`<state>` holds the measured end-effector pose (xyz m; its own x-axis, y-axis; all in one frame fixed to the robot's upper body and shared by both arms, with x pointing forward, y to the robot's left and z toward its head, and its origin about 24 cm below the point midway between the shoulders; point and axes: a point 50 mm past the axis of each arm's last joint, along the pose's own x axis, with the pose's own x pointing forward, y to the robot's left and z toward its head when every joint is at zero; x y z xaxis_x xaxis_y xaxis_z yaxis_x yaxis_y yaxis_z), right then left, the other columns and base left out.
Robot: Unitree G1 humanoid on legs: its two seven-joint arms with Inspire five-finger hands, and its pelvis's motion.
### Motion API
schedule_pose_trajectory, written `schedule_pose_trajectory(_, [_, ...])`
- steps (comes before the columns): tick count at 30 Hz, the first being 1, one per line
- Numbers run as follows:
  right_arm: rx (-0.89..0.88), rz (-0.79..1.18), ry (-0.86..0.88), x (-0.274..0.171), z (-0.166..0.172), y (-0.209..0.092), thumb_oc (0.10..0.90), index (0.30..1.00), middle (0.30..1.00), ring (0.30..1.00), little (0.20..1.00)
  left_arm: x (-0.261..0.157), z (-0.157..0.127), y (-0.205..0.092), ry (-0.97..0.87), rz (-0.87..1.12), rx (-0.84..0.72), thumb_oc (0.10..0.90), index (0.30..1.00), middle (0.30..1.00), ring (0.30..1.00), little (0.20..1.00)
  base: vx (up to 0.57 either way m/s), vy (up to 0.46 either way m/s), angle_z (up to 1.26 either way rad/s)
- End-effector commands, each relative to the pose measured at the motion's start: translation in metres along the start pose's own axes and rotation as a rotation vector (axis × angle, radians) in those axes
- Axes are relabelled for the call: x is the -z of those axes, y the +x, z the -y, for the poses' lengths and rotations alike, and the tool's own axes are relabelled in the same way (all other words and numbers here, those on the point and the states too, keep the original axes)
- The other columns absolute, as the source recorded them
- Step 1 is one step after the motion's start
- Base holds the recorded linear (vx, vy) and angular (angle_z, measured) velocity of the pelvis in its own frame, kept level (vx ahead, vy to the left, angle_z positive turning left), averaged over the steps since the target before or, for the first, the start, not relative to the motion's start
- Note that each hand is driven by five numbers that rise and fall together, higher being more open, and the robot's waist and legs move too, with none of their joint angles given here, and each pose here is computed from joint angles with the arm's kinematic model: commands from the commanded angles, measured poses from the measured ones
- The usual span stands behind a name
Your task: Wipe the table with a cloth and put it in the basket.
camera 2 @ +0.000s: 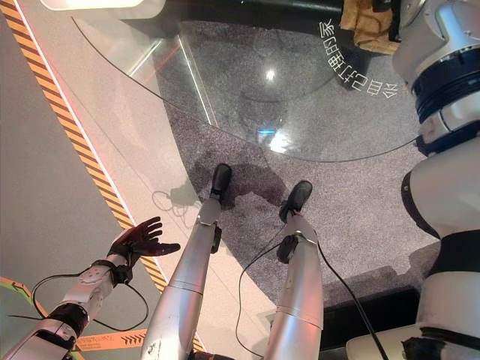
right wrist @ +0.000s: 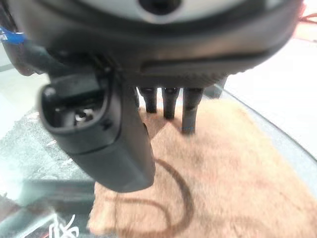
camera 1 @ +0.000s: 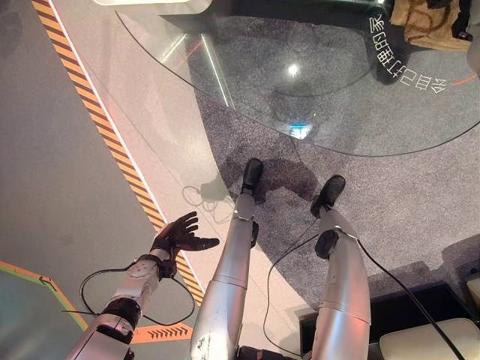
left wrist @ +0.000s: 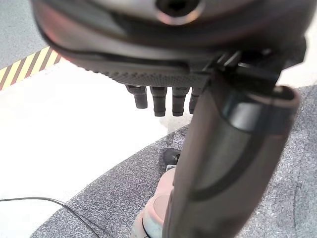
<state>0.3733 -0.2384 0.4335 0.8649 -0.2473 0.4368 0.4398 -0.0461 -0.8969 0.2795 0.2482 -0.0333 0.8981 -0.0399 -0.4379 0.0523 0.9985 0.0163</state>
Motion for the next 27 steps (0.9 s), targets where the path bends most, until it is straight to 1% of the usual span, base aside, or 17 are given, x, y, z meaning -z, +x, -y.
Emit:
schedule_pose_trajectory(1, [-0.116,0.029,-0.058,-0.002,-0.027,-0.001,0.100,0.300,0.300,0.300,0.200,0.041,-0.025,-0.027,0.013,-0.133,-0.061,0.800,0.900,0.900,0.900,0.900,0.00,0.000,0.00])
schedule_pose_trajectory(25, [-0.140,0.072,-0.122,-0.012,-0.031,-0.003,0.100,0.300,0.300,0.300,0.200,0.038,-0.025,-0.026,0.023,-0.128,-0.054,0.800,0.900,0.900,0.900,0.900,0.00,0.000,0.00])
schedule_pose_trajectory(27, [-0.118,0.077,-0.119,-0.013,-0.030,-0.003,0.100,0.300,0.300,0.300,0.200,0.037,-0.025,-0.025,0.025,-0.128,-0.054,0.800,0.900,0.900,0.900,0.900,0.00,0.000,0.00])
